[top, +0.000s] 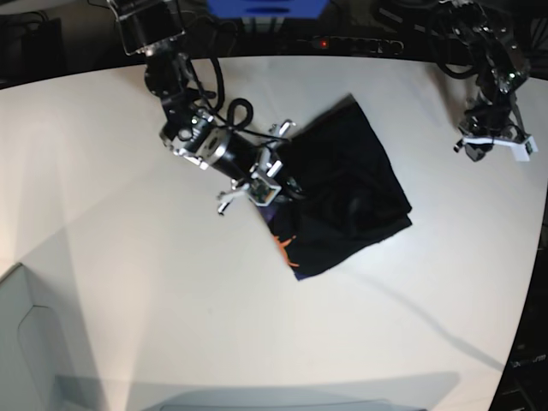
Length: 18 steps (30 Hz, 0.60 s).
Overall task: Fold the T-shirt properly
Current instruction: 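Drag the bundle corner with the right gripper to square it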
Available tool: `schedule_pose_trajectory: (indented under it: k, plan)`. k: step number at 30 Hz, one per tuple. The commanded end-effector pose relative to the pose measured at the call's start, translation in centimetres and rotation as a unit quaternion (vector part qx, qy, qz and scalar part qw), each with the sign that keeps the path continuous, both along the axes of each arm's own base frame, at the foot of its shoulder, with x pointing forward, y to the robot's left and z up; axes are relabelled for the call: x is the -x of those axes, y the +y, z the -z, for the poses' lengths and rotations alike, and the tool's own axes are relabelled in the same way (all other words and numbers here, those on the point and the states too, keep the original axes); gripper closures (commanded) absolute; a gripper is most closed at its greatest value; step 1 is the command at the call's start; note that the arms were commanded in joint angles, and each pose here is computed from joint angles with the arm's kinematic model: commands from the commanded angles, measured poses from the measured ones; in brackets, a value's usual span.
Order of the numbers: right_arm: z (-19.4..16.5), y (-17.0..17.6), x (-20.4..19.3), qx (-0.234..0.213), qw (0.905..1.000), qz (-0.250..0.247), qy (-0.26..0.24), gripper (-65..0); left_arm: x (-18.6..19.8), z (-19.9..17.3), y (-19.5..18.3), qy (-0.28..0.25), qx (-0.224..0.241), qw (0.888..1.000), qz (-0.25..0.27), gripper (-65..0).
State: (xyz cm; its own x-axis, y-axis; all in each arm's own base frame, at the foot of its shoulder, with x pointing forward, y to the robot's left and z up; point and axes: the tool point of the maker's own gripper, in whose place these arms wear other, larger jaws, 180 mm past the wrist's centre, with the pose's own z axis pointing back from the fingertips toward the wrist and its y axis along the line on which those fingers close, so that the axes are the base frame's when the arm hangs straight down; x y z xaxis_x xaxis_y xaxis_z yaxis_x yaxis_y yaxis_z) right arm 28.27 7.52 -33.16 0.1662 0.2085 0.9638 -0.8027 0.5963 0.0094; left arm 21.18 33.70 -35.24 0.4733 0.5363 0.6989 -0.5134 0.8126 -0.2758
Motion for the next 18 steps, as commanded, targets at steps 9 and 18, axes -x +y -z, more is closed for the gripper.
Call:
schedule_pose_trajectory:
  k: [9,18]
  plan:
    - [-0.7,0.6,2.3,-0.034,0.9993,-0.011,0.004,0.0,-0.8,-1.3,0.3,-0.02,-0.013,1.0,0.004,-13.9]
    - [0.1,2.3,4.8,-0.02,0.9978,-0.063,0.01,0.0,-1.8,0.4,-3.0,-0.005,0.006,0.999,0.049,-13.8]
